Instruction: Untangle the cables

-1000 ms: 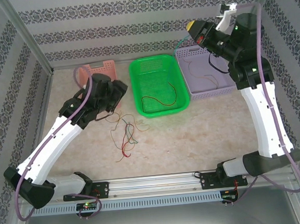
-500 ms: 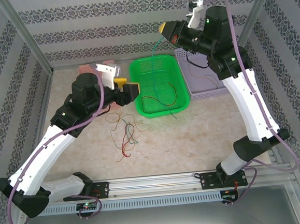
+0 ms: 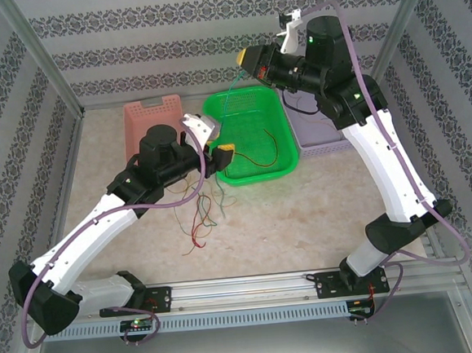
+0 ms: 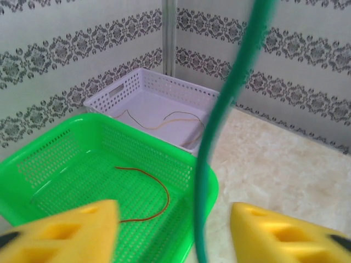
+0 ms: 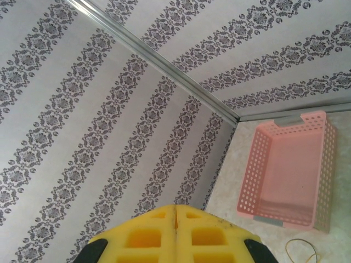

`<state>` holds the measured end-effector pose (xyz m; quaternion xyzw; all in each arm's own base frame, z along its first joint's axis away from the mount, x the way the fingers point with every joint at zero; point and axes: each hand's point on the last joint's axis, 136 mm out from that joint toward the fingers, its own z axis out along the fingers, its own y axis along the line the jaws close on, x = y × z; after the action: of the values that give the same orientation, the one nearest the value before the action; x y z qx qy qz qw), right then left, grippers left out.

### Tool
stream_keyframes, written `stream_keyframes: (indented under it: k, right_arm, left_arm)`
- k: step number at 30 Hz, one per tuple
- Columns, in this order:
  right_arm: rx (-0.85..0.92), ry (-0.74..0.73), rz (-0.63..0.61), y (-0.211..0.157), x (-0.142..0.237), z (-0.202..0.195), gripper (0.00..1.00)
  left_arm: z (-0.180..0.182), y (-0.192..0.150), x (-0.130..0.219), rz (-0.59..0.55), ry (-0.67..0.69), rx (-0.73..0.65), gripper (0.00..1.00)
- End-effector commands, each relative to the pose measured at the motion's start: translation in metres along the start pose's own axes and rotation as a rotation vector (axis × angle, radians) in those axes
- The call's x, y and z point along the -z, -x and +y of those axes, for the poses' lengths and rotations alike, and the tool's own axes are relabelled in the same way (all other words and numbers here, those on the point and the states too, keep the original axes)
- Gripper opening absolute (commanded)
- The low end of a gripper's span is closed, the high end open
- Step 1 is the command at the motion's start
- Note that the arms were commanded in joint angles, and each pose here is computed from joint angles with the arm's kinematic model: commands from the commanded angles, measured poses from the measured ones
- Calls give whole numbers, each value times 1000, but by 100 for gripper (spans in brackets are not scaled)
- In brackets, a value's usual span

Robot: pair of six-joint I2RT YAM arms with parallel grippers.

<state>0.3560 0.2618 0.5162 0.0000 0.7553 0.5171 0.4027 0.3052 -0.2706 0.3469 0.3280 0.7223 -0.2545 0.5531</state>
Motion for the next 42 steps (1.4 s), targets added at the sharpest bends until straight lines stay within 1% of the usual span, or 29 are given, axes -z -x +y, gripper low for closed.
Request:
stream_keyframes:
  k: [1,3,4,7,11,12,13,14,16,17,20,22,27,31,33,35,38,40,42]
  right_arm:
    - [0,22,-30,7,2,11,0]
    - [3,18,-37,8,5,11,0]
    - [2,15,-39,8,5,11,0]
    - [-2,9,-39,8,6,8,0]
    - [5,-13,-40,10,8,1,0]
    - [8,-28,-44,11,11,-2,12]
    - [9,-56,-60,15,16,-8,35]
    - [12,-92,-82,18,24,-15,49]
    - [16,-162,-139,26,42,-30,60]
    - [16,-192,-166,29,52,-38,62]
    - [13,-257,-211,30,74,-57,64]
    - [15,-278,-212,22,82,-65,63]
    - [-8,-287,-154,-9,81,-83,63]
    - [-24,-272,-113,-28,77,-88,62]
    - [-19,-268,-103,-32,76,-87,62]
    - [-18,-271,-89,-37,75,-87,62]
    - [-22,-280,-78,-40,74,-90,62]
    - [-27,-291,-71,-42,72,-95,61]
    - [-30,-295,-63,-42,68,-98,61]
  left_arm:
    - [0,14,-1,-56,15,-29,26]
    - [2,15,1,-67,28,-16,9]
    - [3,15,2,-72,35,-5,6]
    - [4,15,4,-76,43,20,0]
    - [10,23,10,-97,73,85,0]
    - [12,26,12,-97,83,107,0]
    - [16,30,15,-94,96,128,0]
    - [24,32,18,-84,117,155,0]
    - [43,34,24,-61,178,208,0]
    - [57,34,28,-48,219,233,0]
    - [102,20,37,13,355,316,0]
    - [129,16,44,15,416,362,0]
    - [201,12,60,-9,591,392,0]
    - [260,0,67,17,734,378,0]
    - [288,4,72,-29,788,373,0]
    - [309,13,73,-72,808,368,0]
    - [330,22,66,-57,823,338,0]
    - [338,20,56,-33,819,319,0]
    - [349,2,47,8,825,326,0]
